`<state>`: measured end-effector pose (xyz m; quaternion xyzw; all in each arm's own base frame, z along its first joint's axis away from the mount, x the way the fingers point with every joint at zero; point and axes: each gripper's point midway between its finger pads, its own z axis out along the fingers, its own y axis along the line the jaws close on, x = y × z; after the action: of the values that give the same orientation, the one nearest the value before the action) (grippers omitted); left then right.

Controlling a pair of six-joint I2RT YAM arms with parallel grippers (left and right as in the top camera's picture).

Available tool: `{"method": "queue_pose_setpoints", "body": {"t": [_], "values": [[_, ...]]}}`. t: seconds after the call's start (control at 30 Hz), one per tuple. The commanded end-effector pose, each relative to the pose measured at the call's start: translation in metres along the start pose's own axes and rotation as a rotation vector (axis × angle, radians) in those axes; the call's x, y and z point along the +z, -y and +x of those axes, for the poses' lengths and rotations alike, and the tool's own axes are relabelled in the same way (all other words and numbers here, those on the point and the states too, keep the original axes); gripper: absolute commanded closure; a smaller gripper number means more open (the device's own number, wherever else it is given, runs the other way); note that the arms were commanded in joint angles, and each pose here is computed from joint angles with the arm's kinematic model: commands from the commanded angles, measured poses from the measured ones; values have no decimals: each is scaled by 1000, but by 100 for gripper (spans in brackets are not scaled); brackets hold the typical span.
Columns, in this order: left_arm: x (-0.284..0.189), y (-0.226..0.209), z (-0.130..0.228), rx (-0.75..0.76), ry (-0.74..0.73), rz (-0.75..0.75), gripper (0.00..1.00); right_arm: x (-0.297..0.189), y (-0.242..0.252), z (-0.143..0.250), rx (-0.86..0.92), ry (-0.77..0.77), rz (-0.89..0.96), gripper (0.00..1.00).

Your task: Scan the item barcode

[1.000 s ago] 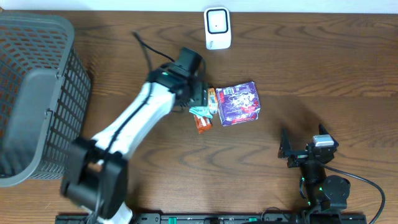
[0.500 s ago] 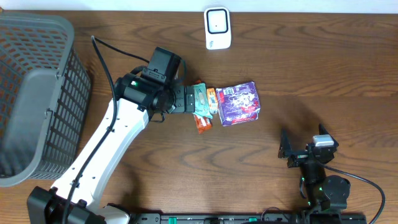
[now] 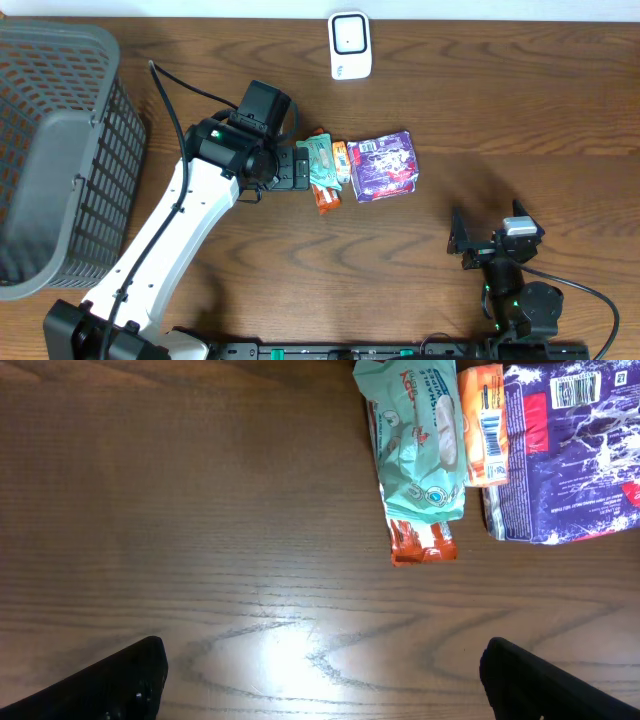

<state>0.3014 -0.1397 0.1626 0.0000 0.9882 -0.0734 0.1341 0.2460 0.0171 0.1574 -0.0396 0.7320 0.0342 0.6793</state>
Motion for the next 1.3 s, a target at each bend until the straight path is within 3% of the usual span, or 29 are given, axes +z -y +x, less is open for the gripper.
{"method": "queue_pose_setpoints", "body": {"t": [0.0,0.27,0.37,0.43,0.53,0.7,0.93,1.1,1.27], "values": [[2,-3,1,13,-5,-16,0,0,4,2,-10,-5,16,1],[2,-2,1,13,-6,-16,0,0,-6,0,33,3,-40,1],[2,-3,1,13,-5,-16,0,-4,-37,-5,232,-4,-223,1],[2,-2,1,13,-6,-16,0,-15,-70,-5,422,-67,-422,1],[2,-2,1,13,-6,-16,0,-28,-93,-5,584,-149,-570,1],[2,-2,1,13,-6,-16,0,-28,-92,-15,760,-160,-564,1],[2,-3,1,13,-5,-16,0,-48,-109,-60,672,-14,-751,1],[2,-3,1,13,-5,-16,0,-54,-94,-104,609,220,-711,1],[2,-2,1,13,-6,-16,0,-64,-85,-141,515,349,-659,1]]}}
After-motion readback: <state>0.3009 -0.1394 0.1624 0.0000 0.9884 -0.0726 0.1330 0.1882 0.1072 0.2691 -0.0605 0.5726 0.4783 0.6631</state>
